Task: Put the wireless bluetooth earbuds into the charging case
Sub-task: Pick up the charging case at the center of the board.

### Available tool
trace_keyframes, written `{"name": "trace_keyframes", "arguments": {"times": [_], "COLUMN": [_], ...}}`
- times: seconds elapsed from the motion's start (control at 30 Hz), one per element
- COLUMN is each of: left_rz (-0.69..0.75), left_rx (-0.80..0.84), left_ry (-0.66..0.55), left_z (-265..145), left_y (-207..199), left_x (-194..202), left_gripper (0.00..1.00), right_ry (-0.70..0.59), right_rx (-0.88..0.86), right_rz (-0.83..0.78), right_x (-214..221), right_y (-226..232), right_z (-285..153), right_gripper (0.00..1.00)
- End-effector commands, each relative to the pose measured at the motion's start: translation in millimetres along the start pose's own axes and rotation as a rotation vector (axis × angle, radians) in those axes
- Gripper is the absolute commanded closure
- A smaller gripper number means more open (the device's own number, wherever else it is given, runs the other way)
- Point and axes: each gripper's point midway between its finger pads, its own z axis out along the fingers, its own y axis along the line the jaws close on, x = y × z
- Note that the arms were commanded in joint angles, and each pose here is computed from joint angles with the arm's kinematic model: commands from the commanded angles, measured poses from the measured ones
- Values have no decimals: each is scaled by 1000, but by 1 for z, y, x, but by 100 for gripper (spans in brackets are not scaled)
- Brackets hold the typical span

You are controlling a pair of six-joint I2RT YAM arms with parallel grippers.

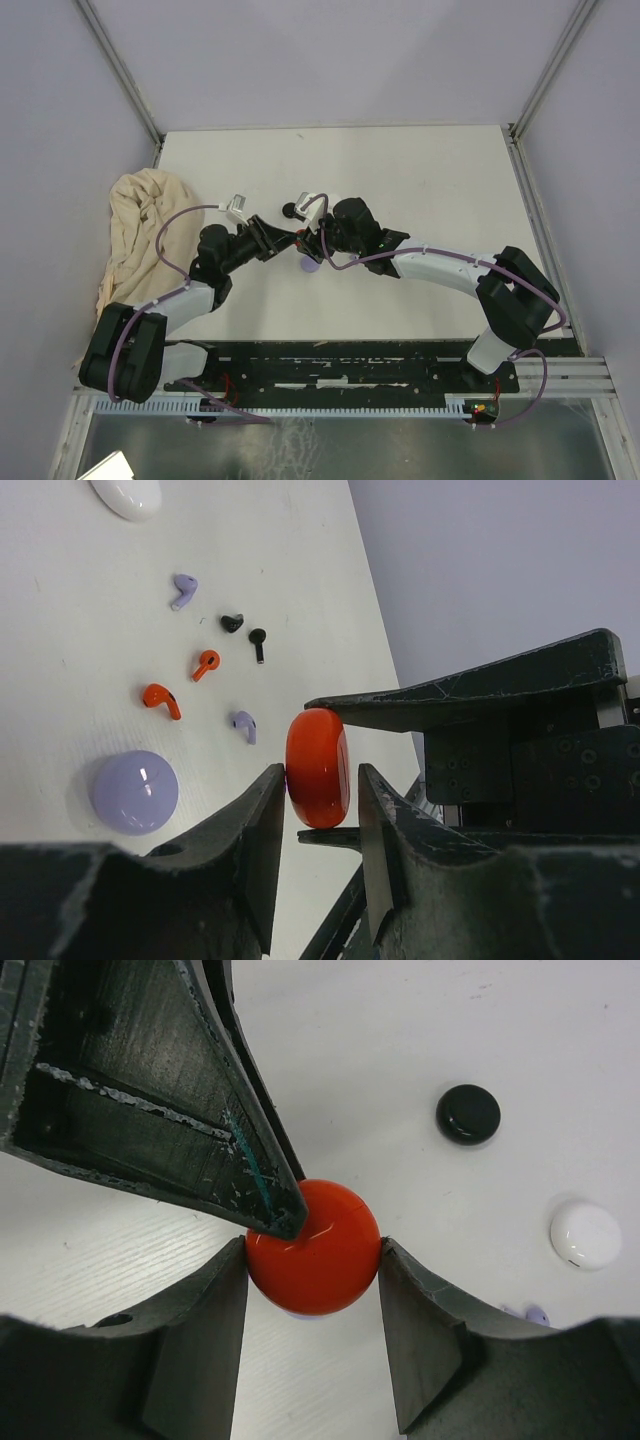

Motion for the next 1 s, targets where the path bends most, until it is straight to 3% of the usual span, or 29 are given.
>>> {"name": "trace_keyframes", "arguments": {"times": [0.0, 0.37, 0.5, 0.63, 0.7, 0.73, 0.8, 0.97], "left_rz": [26, 21, 22, 22, 21, 19, 14, 2], "left_rx": [65, 65, 65, 71, 71, 70, 63, 19], "left_ry": [-42, -44, -46, -46, -51, -54, -58, -77], "left_z": [6, 7, 7, 7, 7, 7, 8, 13], "left_y": [-22, -21, -21, -22, -22, -22, -20, -10], "left_x": [-16, -16, -17, -16, -17, -17, -18, -23], "left_gripper": [59, 62, 70, 86, 94, 96, 97, 97], "right_ry": [-90, -93, -91, -92, -95, -98, -114, -177], "right_rx": [3, -3, -2, 4, 13, 19, 56, 170], "right_rz": [-16, -15, -14, -12, -1, 5, 20, 104], "right_x": [-34, -34, -33, -34, -35, -36, -41, -61], "right_y": [-1, 0, 0, -1, -2, -3, -10, -35], "right_z": [-4, -4, -4, -5, -5, -6, -10, -38], "right_gripper": [82, 82, 82, 80, 64, 50, 32, 9]}}
